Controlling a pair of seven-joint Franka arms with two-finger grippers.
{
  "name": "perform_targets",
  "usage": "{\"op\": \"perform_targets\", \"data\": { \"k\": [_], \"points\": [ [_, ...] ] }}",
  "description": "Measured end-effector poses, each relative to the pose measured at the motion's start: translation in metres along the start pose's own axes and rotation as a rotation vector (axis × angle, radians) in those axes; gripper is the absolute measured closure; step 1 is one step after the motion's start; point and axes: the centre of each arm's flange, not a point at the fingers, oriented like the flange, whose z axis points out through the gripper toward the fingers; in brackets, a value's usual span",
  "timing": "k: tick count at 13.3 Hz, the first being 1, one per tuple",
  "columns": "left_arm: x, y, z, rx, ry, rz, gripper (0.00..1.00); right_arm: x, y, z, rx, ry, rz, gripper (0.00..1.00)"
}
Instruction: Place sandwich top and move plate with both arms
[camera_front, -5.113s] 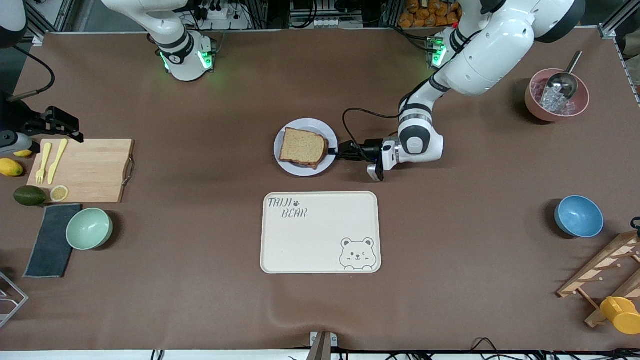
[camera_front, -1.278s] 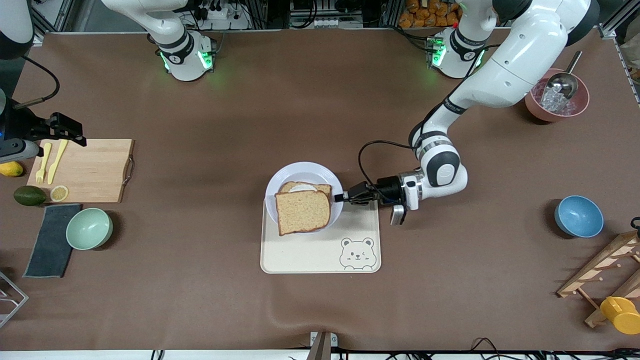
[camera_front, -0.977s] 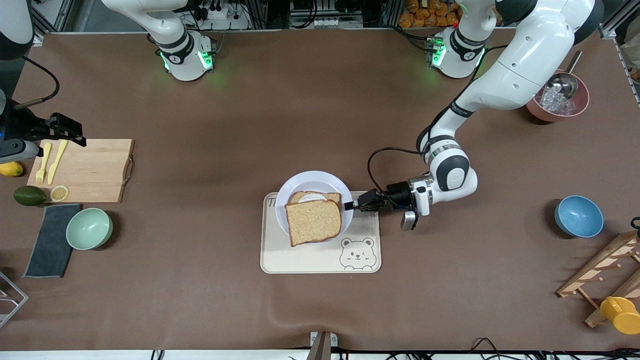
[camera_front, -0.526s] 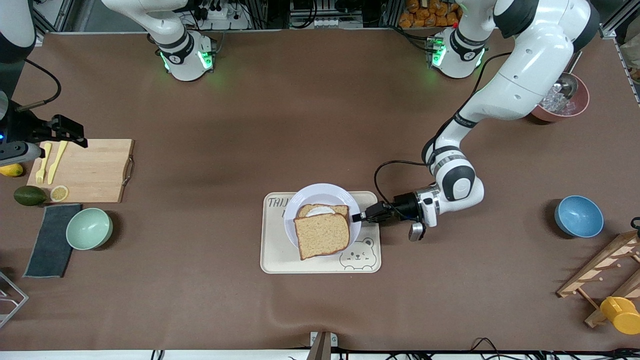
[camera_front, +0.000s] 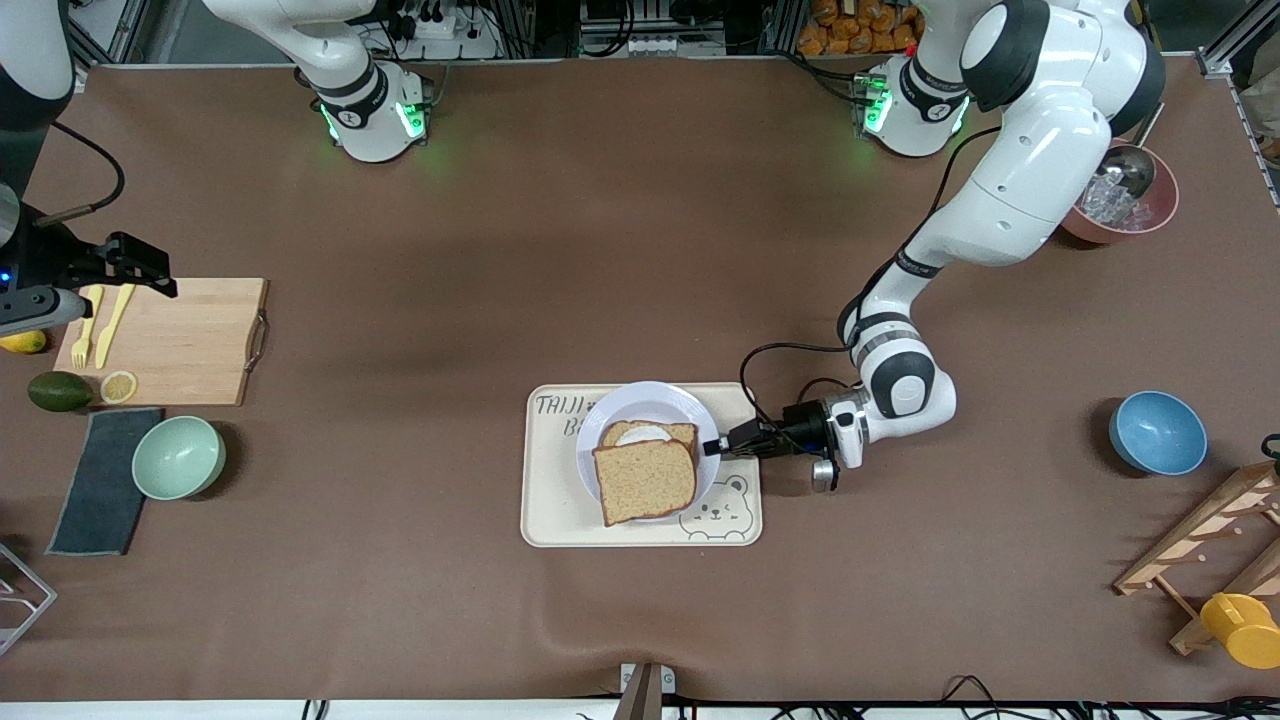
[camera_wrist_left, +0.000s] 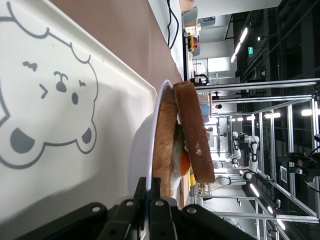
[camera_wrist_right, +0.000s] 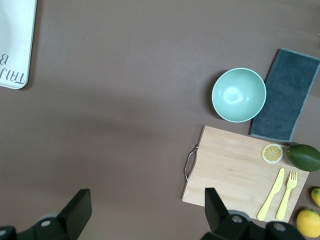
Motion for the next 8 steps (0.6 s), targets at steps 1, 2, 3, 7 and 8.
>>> {"op": "perform_targets", "data": {
  "k": [1, 2, 3, 7, 8],
  "points": [
    [0.0007, -0.0001, 0.0005, 0.000, 0.000, 0.002, 0.96, 0.0000, 0.0000, 0.0000, 0.000, 0.000, 0.000, 0.00],
    [0.0016, 0.0003, 0.0007, 0.000, 0.001, 0.004, 0.96, 0.0000, 0.0001, 0.0000, 0.000, 0.000, 0.000, 0.00],
    [0.0019, -0.0003, 0.0008, 0.001, 0.001, 0.005, 0.96, 0.0000, 0.0001, 0.0000, 0.000, 0.000, 0.000, 0.00],
    [0.0028, -0.0068, 0.0020, 0.009, 0.000, 0.006, 0.96, 0.0007, 0.0007, 0.0017, 0.001, -0.003, 0.001, 0.00],
    [0.0030, -0.0067, 0.0029, 0.008, 0.000, 0.007, 0.96, 0.0009, 0.0008, 0.0023, 0.001, -0.004, 0.001, 0.00]
  ]
}}
